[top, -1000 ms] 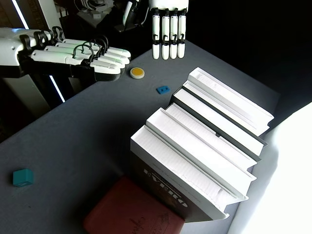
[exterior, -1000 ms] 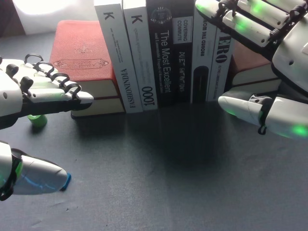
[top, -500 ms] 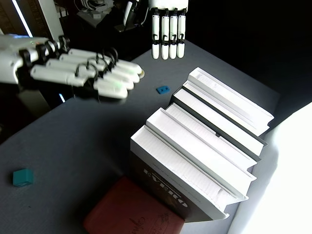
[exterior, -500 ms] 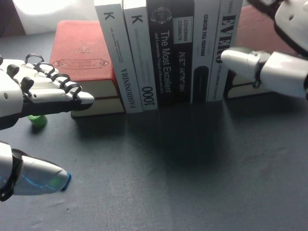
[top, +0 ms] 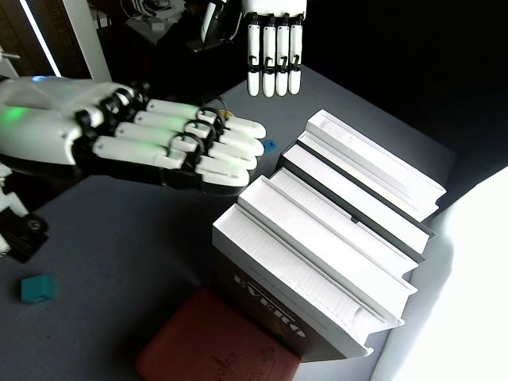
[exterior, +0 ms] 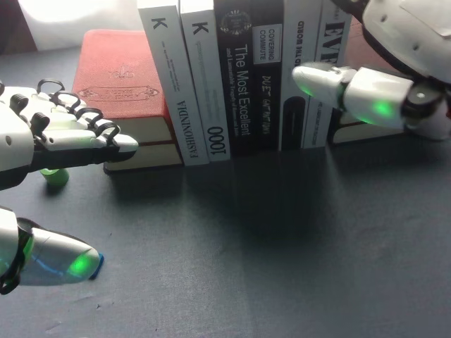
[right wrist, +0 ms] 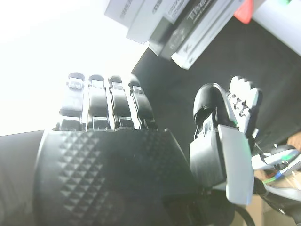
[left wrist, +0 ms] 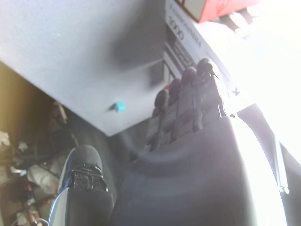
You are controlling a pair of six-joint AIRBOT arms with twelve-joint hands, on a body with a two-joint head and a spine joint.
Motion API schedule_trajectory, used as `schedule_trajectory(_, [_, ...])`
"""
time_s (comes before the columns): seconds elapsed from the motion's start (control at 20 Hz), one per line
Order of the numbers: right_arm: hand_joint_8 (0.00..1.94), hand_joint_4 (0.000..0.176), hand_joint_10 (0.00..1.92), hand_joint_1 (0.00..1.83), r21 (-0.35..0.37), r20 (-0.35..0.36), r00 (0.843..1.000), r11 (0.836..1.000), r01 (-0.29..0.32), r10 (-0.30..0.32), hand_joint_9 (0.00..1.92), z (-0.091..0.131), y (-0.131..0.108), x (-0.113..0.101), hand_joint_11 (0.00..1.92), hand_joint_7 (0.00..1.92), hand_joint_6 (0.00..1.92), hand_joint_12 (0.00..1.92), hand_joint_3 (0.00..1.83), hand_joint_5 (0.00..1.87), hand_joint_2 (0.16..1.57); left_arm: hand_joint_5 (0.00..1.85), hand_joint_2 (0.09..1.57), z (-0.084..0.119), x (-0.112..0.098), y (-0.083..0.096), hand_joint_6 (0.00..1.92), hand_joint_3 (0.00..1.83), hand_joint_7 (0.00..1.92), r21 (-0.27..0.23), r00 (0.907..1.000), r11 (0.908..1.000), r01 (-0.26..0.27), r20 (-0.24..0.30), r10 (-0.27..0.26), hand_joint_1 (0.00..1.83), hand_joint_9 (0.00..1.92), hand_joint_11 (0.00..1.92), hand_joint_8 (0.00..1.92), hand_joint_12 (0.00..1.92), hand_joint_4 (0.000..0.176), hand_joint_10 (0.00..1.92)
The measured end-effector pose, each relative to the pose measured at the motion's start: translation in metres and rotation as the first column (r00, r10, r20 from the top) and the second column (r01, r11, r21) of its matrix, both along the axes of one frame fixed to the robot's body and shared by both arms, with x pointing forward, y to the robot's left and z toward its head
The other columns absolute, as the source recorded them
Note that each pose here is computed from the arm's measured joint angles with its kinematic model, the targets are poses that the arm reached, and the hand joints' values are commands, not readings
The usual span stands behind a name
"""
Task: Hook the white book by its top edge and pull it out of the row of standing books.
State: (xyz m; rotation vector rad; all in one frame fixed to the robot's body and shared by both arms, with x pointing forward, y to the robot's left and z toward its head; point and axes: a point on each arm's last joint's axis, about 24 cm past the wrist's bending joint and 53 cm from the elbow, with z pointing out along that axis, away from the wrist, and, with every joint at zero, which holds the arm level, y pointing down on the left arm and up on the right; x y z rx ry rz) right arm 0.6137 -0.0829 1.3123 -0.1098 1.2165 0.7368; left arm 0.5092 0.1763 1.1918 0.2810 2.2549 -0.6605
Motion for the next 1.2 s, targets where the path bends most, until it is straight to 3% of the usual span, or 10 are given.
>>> schedule_trajectory(0.35, [0.00, 0.000, 0.00, 0.13, 0.010, -0.023, 0.999, 0.999, 0.039, -0.039, 0.00, -0.008, -0.003, 0.022, 0.00, 0.00, 0.00, 0.00, 0.01, 0.00, 1.29, 0.00, 1.22, 0.000, 0.000, 0.000, 0.00, 0.02, 0.00, 0.000, 1.0000, 1.0000, 0.000, 0.000, 0.000, 0.00, 0.00, 0.00, 0.00, 0.00, 0.000, 0.00])
schedule_trajectory(0.75, [0.00, 0.000, 0.00, 0.18, 0.001, -0.047, 0.999, 1.000, 0.026, -0.026, 0.00, -0.020, 0.007, 0.026, 0.00, 0.00, 0.00, 0.00, 0.00, 0.01, 1.29, 0.02, 1.22, 0.000, 0.000, 0.000, 0.01, 0.01, 0.00, 0.001, 1.0000, 1.0000, 0.000, -0.001, 0.000, 0.00, 0.00, 0.00, 0.00, 0.00, 0.000, 0.00])
schedule_trajectory(1.2, [0.00, 0.000, 0.00, 0.18, -0.018, -0.060, 0.994, 0.996, 0.091, -0.092, 0.00, -0.026, -0.005, 0.033, 0.00, 0.00, 0.00, 0.00, 0.00, 0.03, 1.29, 0.02, 1.24, 0.000, 0.000, 0.000, 0.00, 0.01, 0.00, 0.001, 1.0000, 1.0000, 0.000, -0.001, 0.000, 0.00, 0.00, 0.00, 0.00, 0.00, 0.000, 0.00])
